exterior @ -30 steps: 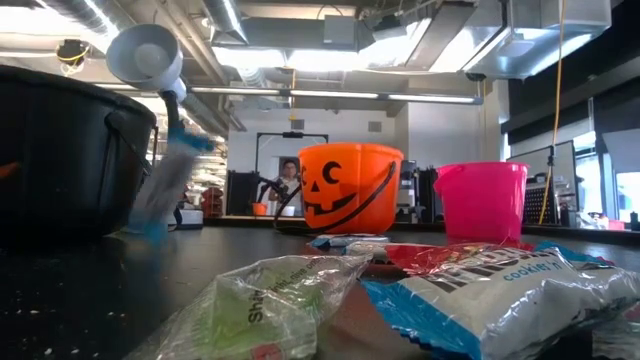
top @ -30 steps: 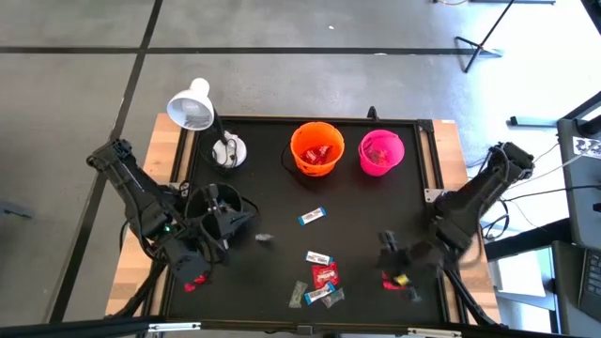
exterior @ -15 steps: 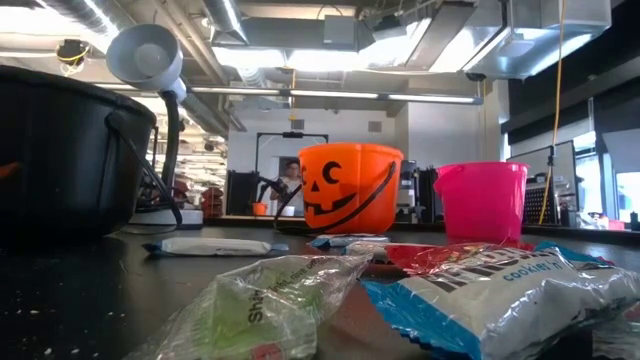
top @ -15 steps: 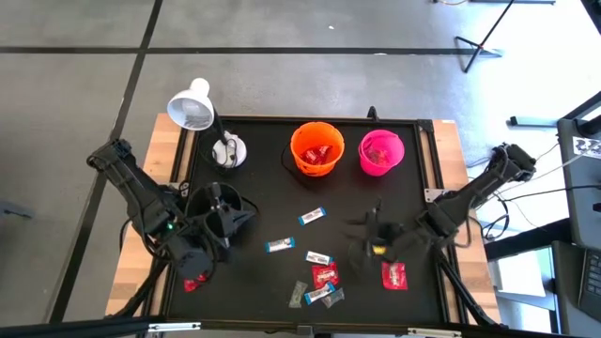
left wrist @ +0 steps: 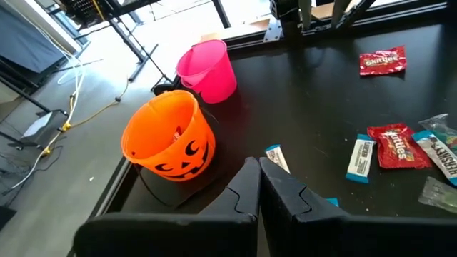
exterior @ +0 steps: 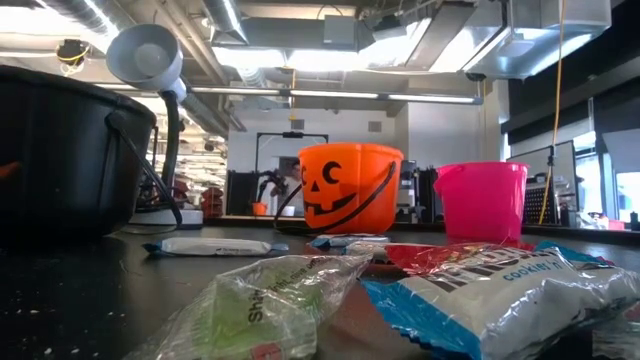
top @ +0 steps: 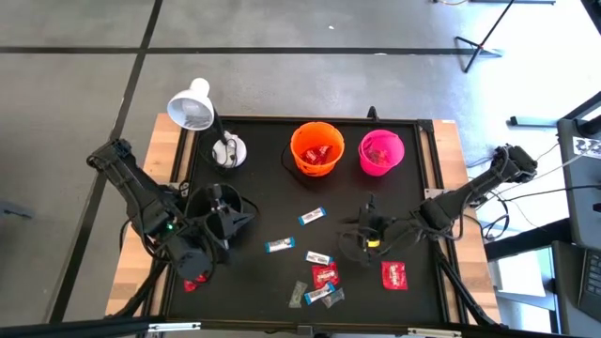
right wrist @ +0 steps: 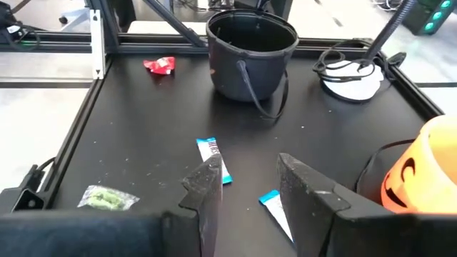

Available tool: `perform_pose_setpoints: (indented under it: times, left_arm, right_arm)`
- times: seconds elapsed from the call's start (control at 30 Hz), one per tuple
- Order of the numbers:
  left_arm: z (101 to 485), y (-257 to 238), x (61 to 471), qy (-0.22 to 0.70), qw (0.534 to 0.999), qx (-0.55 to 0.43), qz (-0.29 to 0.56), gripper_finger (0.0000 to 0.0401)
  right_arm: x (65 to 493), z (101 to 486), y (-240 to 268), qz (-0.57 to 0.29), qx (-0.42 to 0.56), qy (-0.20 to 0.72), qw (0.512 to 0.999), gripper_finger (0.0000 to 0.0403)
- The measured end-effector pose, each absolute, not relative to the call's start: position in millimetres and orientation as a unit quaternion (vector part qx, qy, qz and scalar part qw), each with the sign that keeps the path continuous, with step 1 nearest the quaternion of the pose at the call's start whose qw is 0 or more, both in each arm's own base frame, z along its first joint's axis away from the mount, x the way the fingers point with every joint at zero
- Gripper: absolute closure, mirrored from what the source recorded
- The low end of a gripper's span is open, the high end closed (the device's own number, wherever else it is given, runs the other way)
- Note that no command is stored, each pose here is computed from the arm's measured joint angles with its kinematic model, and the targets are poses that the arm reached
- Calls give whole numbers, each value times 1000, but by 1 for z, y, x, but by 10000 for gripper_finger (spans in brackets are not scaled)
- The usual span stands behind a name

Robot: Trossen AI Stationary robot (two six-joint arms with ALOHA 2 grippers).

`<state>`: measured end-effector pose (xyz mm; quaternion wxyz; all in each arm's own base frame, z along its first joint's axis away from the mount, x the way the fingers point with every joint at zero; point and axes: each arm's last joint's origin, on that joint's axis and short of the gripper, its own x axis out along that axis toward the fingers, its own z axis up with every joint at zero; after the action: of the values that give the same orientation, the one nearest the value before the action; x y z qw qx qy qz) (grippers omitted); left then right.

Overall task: Sort candy
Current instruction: Put the white candy into the black bucket

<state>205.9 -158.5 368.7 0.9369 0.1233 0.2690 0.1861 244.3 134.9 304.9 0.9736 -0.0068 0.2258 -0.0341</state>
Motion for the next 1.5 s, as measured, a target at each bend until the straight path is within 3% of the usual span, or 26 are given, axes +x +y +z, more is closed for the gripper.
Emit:
perform_pose_setpoints:
  times: [1.5]
  left_arm:
    - [368,-161,206,279,939,115,163,401]
  right_arm:
    - [244,305,137,-8,-1,233,972,269]
